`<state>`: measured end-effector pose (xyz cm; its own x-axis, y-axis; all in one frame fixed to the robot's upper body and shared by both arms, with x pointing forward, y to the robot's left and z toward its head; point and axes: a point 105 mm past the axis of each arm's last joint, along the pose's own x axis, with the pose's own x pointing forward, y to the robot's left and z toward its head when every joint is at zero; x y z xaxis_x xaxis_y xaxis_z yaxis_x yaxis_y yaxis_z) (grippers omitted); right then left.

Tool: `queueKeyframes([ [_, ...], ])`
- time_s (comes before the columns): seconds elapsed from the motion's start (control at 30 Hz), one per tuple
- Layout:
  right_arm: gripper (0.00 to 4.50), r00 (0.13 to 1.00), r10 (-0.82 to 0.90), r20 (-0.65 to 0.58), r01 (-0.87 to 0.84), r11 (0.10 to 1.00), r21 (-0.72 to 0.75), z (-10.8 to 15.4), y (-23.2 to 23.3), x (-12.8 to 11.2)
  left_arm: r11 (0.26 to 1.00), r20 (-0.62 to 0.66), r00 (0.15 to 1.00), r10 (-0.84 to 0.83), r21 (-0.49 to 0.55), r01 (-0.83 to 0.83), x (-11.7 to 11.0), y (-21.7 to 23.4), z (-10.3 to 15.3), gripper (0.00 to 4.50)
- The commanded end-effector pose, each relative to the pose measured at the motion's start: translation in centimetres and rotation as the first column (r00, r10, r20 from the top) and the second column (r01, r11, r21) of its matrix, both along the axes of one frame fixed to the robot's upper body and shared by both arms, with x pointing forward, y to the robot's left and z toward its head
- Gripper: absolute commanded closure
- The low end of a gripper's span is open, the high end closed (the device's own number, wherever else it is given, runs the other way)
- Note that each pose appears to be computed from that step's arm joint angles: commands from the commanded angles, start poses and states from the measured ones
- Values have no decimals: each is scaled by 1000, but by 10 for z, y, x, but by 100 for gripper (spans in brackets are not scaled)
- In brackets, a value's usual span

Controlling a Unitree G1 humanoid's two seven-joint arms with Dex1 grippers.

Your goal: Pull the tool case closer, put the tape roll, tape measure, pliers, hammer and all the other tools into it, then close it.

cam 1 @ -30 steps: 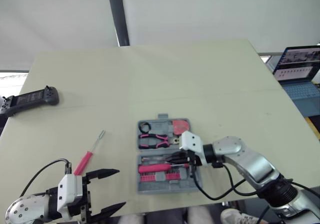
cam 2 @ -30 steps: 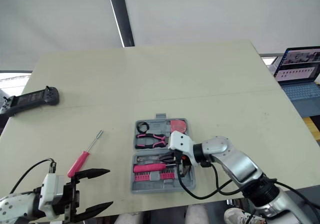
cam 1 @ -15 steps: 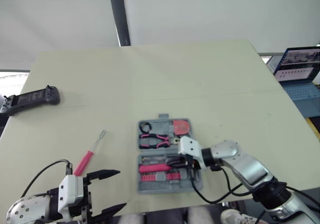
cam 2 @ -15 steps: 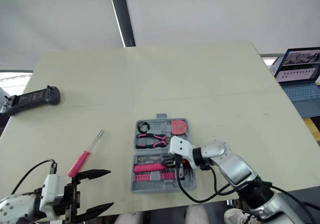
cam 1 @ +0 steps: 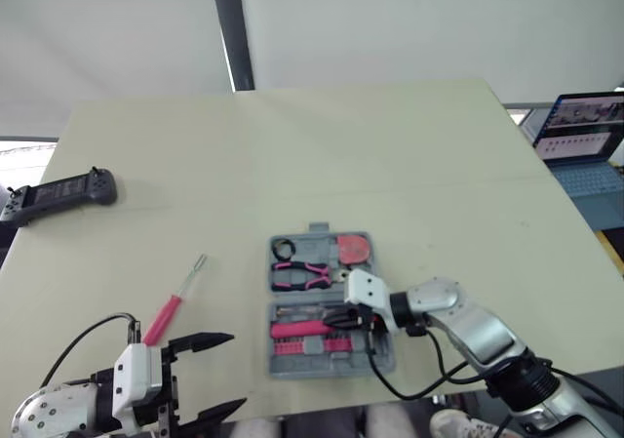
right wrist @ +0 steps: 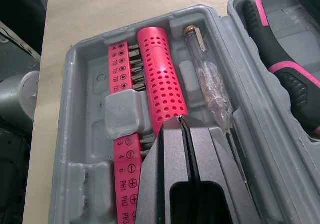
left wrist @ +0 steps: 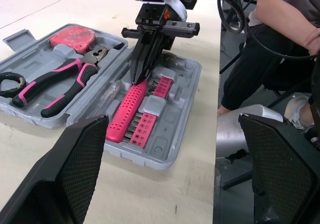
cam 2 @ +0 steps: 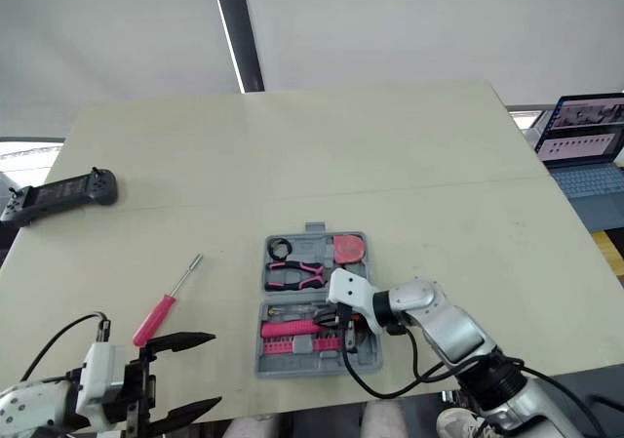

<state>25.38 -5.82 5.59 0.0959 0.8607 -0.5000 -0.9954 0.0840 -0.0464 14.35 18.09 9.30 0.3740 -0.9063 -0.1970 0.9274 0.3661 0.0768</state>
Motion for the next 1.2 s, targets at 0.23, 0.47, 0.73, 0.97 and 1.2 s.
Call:
queueKeyframes([
  [0.23, 446, 999, 1, -48, -1, 1000, -5, -17, -2, -10, 1000, 7, 1000, -3, -10, 3, -4, 0, 0, 0],
  [0.47, 446, 998, -16, -59, 15, 1000, -13, -25, -3, -11, 1000, 10, 1000, 0, -8, 0, -4, 1, -2, 0],
  [0.73, 446, 996, -38, -82, 34, 998, -53, -44, -10, -17, 1000, 14, 1000, 4, -6, -4, -3, 2, -2, 0],
  [0.97, 446, 994, -66, -88, 56, 992, -114, -63, -19, -19, 1000, 15, 1000, 3, -6, -3, -3, 2, -3, 0],
  [1.2, 446, 992, -77, -101, 60, 986, -156, -80, -28, -26, 1000, 18, 1000, 4, -2, -4, -2, 3, -3, 0],
])
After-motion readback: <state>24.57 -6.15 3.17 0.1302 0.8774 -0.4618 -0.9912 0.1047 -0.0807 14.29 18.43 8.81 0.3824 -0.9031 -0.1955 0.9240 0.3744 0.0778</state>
